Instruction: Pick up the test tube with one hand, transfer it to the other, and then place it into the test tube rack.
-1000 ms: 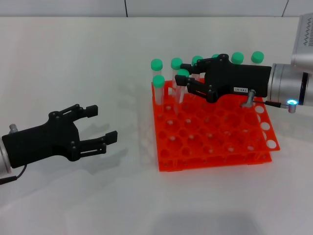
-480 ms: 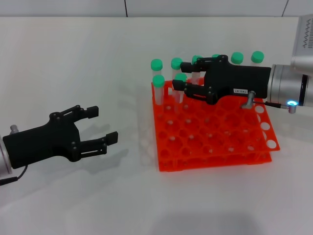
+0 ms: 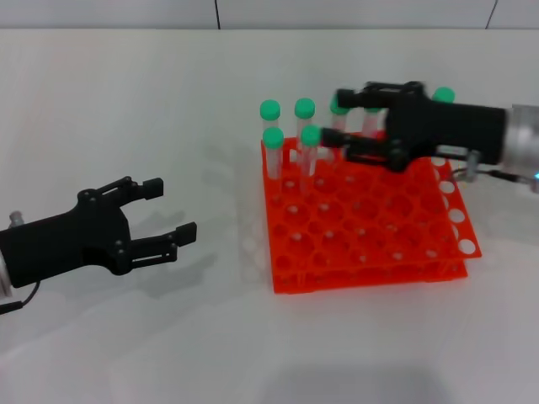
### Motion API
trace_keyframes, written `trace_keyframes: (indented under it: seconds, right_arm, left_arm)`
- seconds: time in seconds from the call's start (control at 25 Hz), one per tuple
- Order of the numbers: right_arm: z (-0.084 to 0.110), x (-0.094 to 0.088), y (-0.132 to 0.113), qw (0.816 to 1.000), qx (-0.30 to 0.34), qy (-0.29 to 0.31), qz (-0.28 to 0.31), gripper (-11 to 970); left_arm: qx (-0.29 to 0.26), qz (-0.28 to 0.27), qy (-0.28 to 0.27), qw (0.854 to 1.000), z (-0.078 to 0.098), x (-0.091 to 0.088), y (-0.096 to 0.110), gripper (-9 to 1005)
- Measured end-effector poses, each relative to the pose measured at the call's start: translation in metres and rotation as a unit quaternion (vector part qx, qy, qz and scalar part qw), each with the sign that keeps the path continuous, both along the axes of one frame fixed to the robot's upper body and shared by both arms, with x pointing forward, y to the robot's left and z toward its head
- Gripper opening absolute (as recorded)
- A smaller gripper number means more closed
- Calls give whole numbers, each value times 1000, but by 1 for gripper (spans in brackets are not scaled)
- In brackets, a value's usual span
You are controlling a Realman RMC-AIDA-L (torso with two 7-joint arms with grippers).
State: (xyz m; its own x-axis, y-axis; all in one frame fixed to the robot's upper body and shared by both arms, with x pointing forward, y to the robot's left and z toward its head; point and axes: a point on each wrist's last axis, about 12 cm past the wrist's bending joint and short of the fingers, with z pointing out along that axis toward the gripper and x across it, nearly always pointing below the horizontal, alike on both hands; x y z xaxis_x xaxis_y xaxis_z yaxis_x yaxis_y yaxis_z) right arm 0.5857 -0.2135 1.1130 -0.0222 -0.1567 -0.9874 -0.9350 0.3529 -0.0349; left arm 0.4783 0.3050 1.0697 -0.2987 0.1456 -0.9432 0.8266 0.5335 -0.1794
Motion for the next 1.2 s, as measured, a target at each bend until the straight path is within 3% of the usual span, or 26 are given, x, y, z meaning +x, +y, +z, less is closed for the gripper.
trace_keyframes:
  seconds: [0.2,0.44,0.64,0.88,1.2]
  right_arm:
    - [4,-13,-44,999,5,-7,-32,597]
    - [-10,-30,-85,998,-19,16,-51,690]
    - [-24,-42,-90,997,-68,41,-19,870]
    - [-32,-51,-90,996,-69,58,-3,874]
    - [-33,-53,-88,996,-67,59,0,872]
  left_arm:
    - [-7,-13,-7,1000,8,2,8,886]
    - [-4,-61,16,998,15,18,11,886]
    - [2,-115,52,992,18,35,4,886]
    - [19,-158,52,986,30,49,-5,886]
    - [31,-180,62,981,36,53,-5,886]
